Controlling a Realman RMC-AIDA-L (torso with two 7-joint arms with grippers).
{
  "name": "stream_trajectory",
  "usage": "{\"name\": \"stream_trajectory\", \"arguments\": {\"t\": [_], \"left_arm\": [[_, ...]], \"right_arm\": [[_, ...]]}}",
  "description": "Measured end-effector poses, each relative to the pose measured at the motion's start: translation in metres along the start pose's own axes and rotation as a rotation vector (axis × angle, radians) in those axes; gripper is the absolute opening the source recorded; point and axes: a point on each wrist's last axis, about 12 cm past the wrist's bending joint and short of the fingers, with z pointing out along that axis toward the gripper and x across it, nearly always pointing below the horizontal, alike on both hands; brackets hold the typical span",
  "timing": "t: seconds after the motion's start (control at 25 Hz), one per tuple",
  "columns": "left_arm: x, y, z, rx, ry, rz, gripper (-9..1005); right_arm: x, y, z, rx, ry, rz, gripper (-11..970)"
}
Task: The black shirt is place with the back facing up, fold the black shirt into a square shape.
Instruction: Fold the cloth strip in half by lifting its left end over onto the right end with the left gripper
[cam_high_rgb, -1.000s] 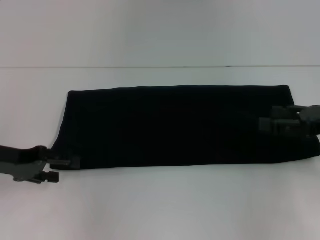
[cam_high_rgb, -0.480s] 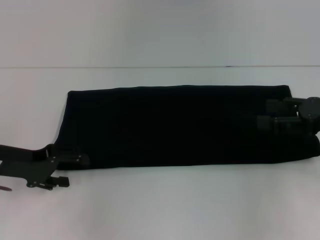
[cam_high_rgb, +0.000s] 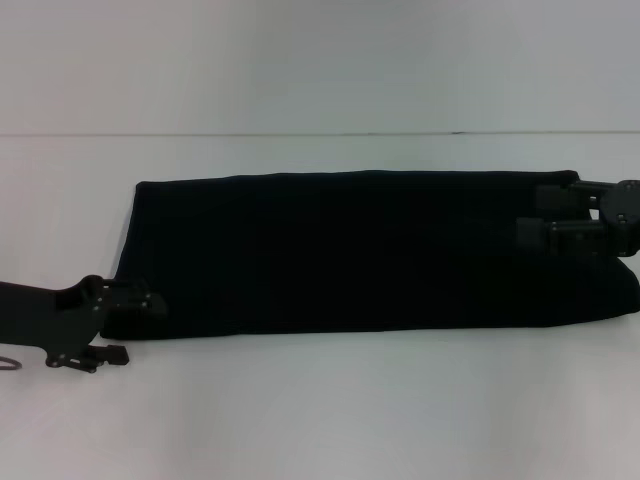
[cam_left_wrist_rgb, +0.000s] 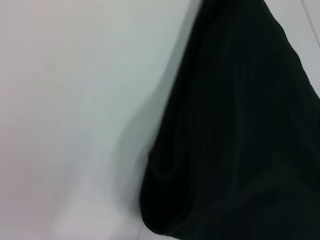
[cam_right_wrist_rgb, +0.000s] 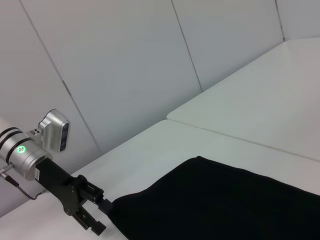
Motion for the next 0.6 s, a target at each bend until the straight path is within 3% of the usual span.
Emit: {"name": "stream_trajectory", "arguments": {"t": [0.6], "left_arm": [[-0.0067,0.0033,0.0013,-0.051,-0.047,-0.021,906]], "right_arm": [[0.002,-0.0007,-0.0009,0.01,-0.004,0.002,931]]}}
